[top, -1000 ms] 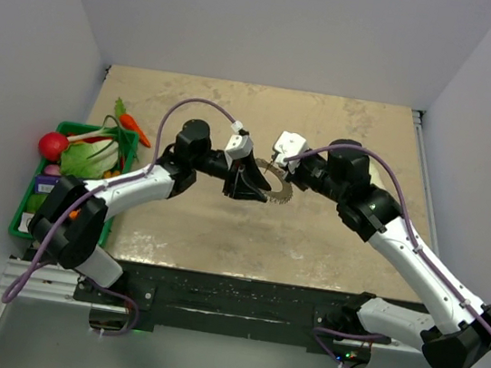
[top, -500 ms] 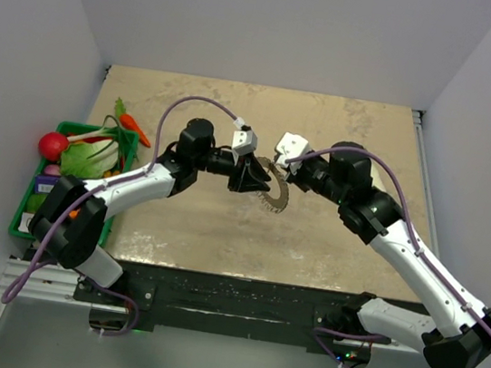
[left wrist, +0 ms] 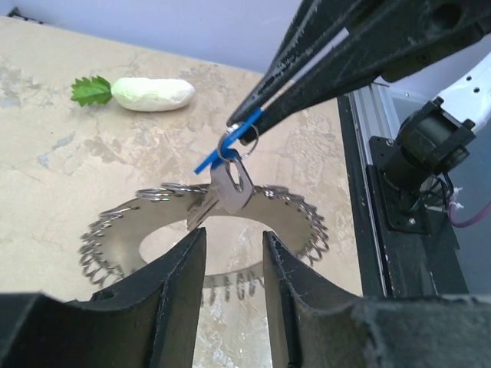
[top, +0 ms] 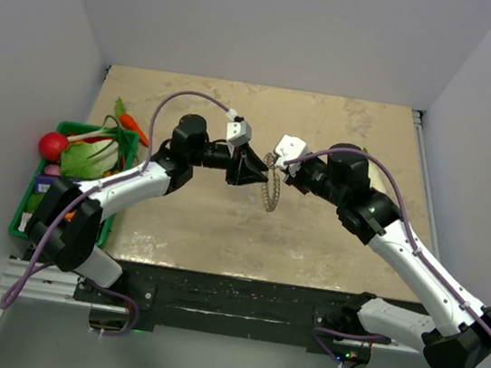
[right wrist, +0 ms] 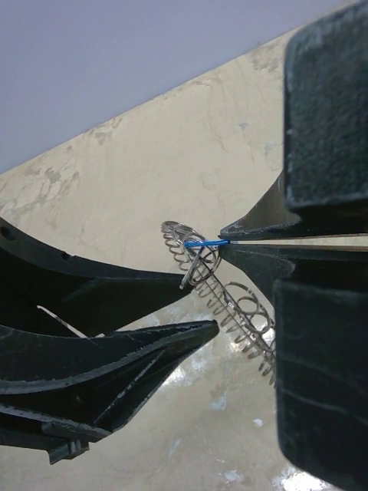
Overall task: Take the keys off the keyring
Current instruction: Remove the key from the keyring.
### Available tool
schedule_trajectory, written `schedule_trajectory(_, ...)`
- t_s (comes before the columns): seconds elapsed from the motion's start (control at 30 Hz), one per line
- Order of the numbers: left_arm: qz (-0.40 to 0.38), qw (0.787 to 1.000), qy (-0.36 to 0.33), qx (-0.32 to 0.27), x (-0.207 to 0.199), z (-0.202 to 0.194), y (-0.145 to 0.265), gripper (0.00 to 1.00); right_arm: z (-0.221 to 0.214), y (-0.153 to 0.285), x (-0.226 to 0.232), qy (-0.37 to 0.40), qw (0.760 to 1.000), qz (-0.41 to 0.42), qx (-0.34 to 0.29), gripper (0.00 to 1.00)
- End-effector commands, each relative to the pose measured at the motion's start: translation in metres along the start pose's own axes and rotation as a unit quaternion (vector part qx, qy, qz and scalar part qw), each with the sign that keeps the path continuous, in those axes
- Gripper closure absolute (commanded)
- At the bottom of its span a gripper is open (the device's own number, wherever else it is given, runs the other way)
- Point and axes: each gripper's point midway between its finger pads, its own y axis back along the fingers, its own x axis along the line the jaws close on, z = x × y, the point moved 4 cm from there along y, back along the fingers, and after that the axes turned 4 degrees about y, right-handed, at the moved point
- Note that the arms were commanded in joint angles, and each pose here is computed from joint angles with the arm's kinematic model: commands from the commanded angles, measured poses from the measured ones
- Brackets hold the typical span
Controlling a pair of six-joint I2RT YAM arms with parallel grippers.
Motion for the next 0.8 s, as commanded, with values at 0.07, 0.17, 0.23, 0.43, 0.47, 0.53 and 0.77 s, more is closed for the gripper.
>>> schedule_trajectory(0.07,0.024,0.998,-0.034,-0.053,0.0008,0.0378,0.0095,0.59,0.0169,0.0021,-0.0081,0.001,0.999,-0.021,-0.037,1.00)
schedule_trajectory(0.17,0.028,0.997,-0.033,-0.058,0.0020,0.0393,0.0114,0.59,0.0152,0.0005,-0.0070,0.000,0.999,-0.019,-0.036,1.00)
schedule_trajectory(0.23,0.030,0.997,-0.033,-0.061,0.0024,0.0413,0.0129,0.59,0.0128,-0.0008,-0.0059,0.000,0.999,-0.017,-0.033,1.00)
schedule_trajectory(0.43,0.015,0.997,-0.031,-0.066,-0.0003,0.0418,0.0125,0.59,0.0108,-0.0043,-0.0031,-0.003,0.999,-0.010,-0.032,1.00)
schedule_trajectory(0.47,0.014,0.997,-0.026,-0.066,-0.0006,0.0405,0.0124,0.59,0.0108,-0.0049,-0.0030,-0.004,0.999,-0.009,-0.033,1.00)
schedule_trajectory(0.53,0.009,0.998,-0.023,-0.065,-0.0004,0.0383,0.0115,0.59,0.0119,-0.0048,-0.0019,-0.005,0.999,-0.006,-0.035,1.00)
schedule_trajectory(0.77,-0.001,0.998,-0.017,-0.064,-0.0015,0.0353,0.0097,0.59,0.0133,-0.0055,-0.0014,-0.007,0.999,-0.002,-0.039,1.00)
